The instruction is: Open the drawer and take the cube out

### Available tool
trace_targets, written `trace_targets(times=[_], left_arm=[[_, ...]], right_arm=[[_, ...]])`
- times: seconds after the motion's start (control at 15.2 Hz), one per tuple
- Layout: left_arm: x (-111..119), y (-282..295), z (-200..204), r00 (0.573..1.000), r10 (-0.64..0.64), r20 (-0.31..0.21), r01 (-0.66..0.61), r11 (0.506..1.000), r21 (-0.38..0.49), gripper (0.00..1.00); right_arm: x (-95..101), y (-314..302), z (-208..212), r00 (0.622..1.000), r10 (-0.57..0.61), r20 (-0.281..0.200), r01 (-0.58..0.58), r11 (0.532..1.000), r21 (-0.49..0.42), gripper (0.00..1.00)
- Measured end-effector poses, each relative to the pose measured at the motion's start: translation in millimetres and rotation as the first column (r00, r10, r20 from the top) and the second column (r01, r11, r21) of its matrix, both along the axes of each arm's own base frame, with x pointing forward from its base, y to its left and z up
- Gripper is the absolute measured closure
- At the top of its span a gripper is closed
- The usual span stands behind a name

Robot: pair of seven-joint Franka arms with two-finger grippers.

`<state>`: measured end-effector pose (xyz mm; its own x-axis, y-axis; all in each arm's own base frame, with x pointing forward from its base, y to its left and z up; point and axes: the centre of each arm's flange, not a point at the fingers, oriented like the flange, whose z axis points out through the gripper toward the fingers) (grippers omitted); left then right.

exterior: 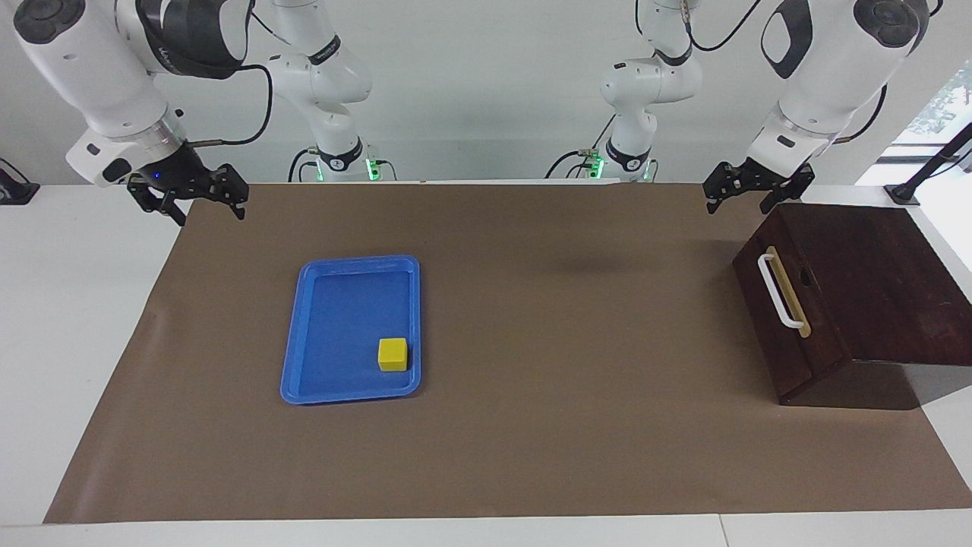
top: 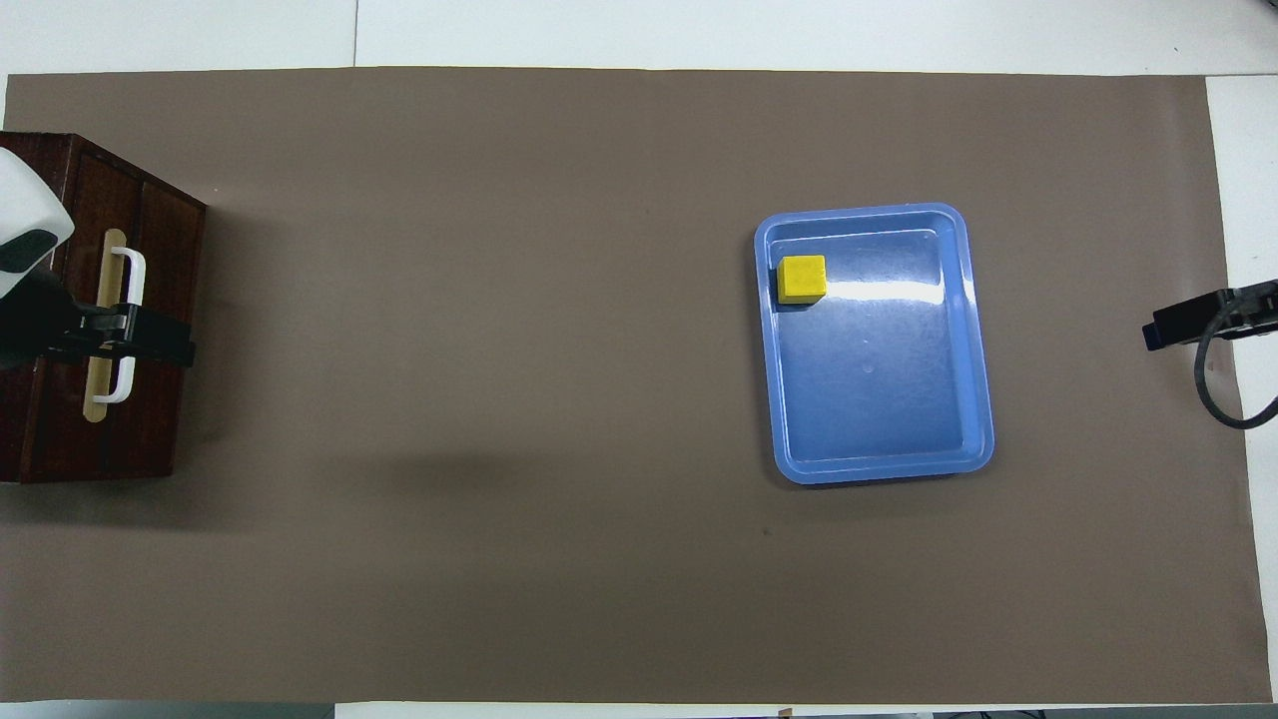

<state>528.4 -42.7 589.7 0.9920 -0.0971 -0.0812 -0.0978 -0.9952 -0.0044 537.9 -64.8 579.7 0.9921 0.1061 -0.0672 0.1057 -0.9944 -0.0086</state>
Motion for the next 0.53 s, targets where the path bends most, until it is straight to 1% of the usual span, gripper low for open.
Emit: trace_targets(times=[0.2,0.53], left_arm=[[0,0,0,1.000,0.000,0.000,0.000,1.000,0.000,0.00],[0,0,0,1.000,0.000,0.000,0.000,1.000,0.000,0.00]], right_arm=[[3.3,-4,21,0.999,-0.007,0.036,0.007,1.000,-0.004,0.00],[2.3,-4,19,1.000,-0.012,0.013,0.012,1.000,-0.002,0.00]])
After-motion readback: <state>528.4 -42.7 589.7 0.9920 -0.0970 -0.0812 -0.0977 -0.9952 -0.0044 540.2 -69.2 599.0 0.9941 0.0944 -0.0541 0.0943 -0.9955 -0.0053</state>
